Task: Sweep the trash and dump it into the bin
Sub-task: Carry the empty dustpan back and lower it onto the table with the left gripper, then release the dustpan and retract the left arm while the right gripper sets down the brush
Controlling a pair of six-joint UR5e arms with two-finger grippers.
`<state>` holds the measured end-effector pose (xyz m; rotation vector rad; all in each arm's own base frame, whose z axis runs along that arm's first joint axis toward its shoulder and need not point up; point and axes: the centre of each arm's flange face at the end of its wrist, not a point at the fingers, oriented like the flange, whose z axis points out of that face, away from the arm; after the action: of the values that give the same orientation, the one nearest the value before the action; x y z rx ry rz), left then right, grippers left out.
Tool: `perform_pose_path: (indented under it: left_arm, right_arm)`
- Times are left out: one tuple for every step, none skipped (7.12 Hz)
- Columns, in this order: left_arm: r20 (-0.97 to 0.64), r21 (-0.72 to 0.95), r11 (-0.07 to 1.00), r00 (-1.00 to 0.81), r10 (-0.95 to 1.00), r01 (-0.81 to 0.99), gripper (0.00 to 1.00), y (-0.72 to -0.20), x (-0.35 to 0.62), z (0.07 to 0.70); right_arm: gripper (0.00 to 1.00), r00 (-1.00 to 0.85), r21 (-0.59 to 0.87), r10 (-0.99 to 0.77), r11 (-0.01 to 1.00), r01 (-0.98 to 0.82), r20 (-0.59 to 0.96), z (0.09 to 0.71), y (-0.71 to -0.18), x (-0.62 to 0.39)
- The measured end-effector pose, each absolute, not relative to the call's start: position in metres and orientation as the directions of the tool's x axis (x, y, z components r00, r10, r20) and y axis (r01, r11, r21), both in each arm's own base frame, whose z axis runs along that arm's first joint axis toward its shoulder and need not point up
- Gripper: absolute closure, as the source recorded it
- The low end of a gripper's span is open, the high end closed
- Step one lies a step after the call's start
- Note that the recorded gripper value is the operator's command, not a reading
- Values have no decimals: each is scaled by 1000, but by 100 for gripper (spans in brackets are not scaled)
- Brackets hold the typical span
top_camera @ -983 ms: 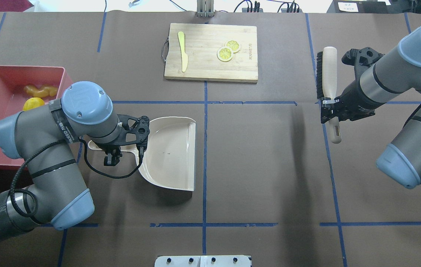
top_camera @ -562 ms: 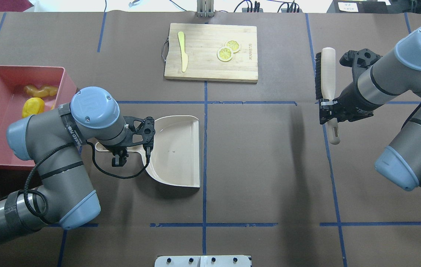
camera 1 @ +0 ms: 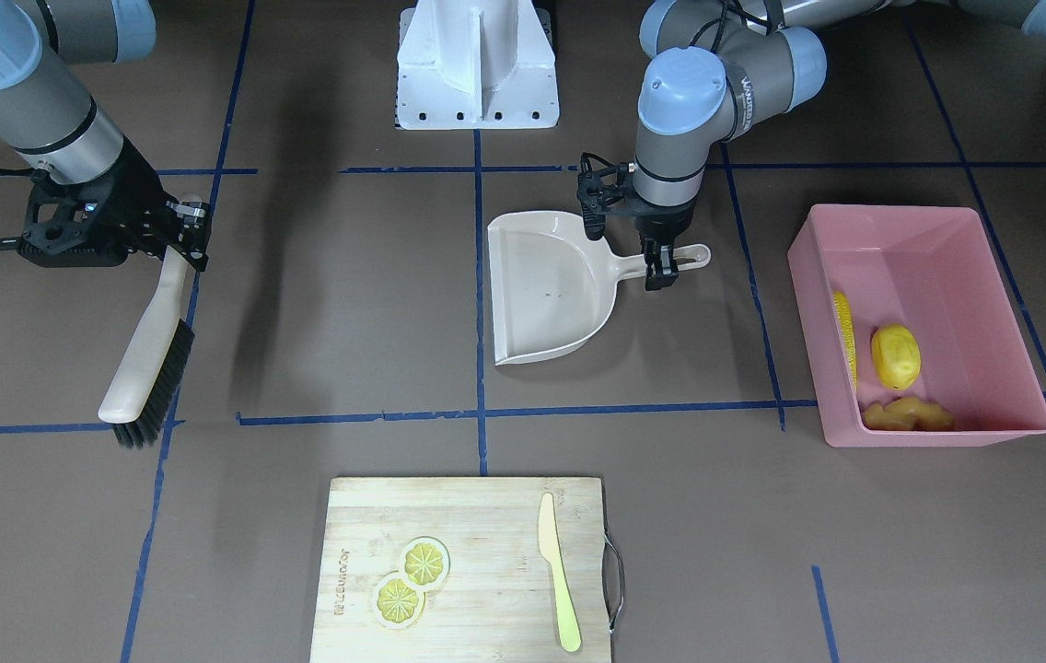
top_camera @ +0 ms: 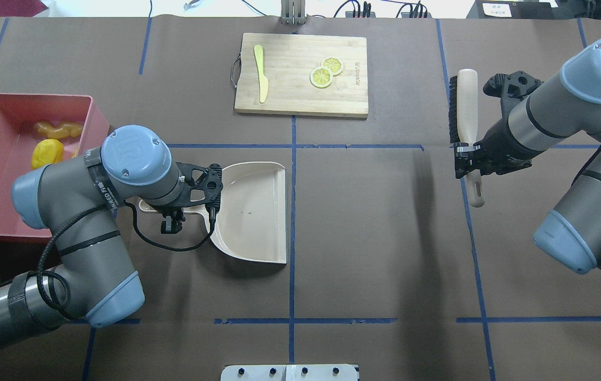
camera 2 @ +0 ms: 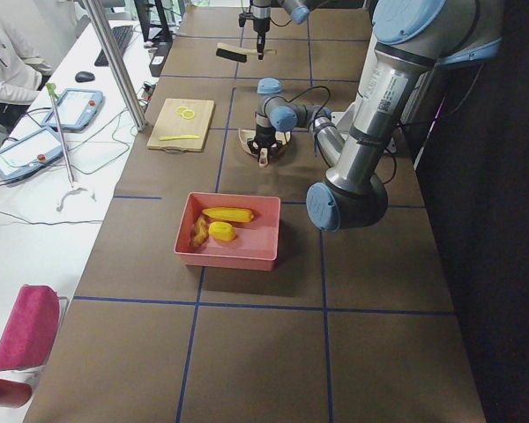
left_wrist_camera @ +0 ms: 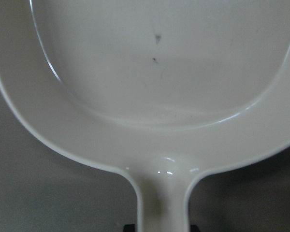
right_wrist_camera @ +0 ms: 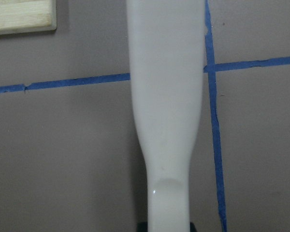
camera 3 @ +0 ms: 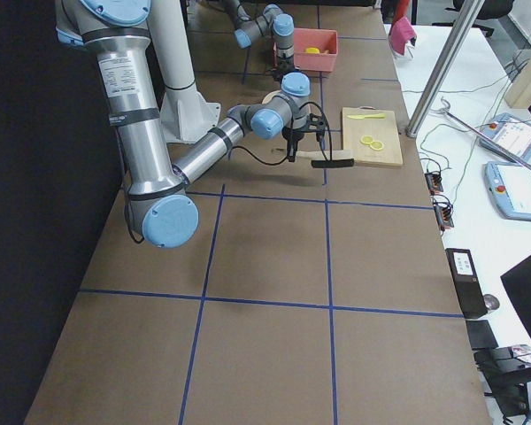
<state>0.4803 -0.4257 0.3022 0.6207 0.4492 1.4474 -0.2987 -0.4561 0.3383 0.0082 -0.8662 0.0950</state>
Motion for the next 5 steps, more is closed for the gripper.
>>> perform_pose_path:
  left_arm:
    - [114, 632, -3, 89, 989, -775, 0, -427, 478, 300]
    - [134, 635, -11, 97, 986, -773, 0, -430, 472, 295]
    - [165, 646, -22, 112, 980, -763, 0, -440, 451, 284]
    - [202, 651, -33, 132, 970, -758, 0, -454, 416, 277]
    - [217, 646, -11, 170, 961, -763, 9, -470, 374, 283]
  right_arm:
    - [100, 643, -30, 79, 996, -87, 762, 338, -456, -299]
    - [100, 643, -29, 77, 996, -85, 762, 339, -456, -299]
    - [99, 645, -29, 75, 996, -82, 760, 341, -457, -300]
    - [98, 651, -33, 76, 996, -78, 756, 346, -459, -301]
    - [97, 658, -46, 85, 996, -76, 748, 355, -459, -301]
